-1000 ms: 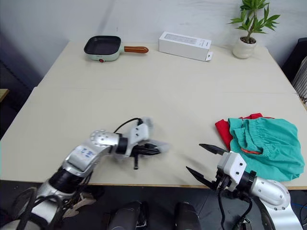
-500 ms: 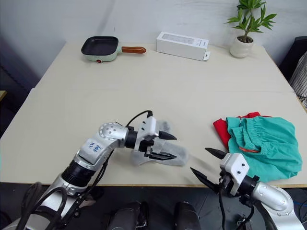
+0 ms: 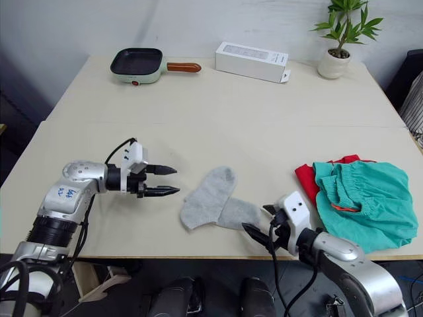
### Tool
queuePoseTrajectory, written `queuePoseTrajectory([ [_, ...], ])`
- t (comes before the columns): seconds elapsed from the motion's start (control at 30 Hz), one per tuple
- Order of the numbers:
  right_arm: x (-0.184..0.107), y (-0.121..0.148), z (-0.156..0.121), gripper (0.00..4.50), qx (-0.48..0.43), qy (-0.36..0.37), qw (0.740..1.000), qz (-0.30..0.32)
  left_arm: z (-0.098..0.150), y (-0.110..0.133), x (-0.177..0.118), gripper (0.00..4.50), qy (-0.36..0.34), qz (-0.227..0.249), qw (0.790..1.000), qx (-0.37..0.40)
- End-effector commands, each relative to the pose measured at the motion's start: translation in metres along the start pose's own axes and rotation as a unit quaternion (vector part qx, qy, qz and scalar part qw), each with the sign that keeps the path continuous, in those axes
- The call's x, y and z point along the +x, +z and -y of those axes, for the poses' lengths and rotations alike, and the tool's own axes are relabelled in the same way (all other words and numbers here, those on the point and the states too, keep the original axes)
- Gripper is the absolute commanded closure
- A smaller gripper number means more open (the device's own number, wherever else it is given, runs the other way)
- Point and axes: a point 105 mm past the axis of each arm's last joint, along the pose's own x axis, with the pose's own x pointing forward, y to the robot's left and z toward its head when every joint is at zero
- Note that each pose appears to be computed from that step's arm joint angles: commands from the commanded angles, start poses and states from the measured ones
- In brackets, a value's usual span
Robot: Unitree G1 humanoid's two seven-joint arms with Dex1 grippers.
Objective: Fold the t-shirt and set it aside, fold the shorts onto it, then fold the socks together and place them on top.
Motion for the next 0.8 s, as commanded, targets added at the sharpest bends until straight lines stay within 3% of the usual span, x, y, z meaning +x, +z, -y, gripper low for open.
queuePoseTrajectory([
  [0.03,0.008,0.001,0.002,0.0,-0.02,-0.019,1.0,-0.006,0.011,-0.009,0.019,1.26,-0.009,-0.002,1.0,-0.003],
  [0.2,0.011,-0.002,0.006,0.0,-0.025,-0.021,0.999,-0.013,0.016,-0.015,0.035,1.26,0.0,0.002,1.0,-0.027],
  [0.23,0.011,-0.002,0.006,0.18,-0.025,-0.02,0.999,-0.013,0.017,-0.015,0.037,1.24,0.0,0.003,1.0,-0.03],
  [0.33,0.014,-0.003,0.007,0.91,-0.028,-0.018,0.999,-0.014,0.024,-0.024,0.044,1.87,-0.012,-0.016,0.999,-0.032],
  [0.6,0.022,0.001,0.018,3.65,-0.047,-0.024,0.999,-0.006,0.035,-0.025,0.045,4.34,-0.018,-0.011,0.999,-0.035],
  [0.67,0.023,0.003,0.024,4.36,-0.053,-0.03,0.998,-0.004,0.035,-0.022,0.045,4.5,-0.011,-0.006,0.999,-0.034],
  [0.8,0.023,0.006,0.035,4.47,-0.062,-0.035,0.997,-0.006,0.036,-0.017,0.046,4.5,0.013,0.0,0.999,-0.031],
])
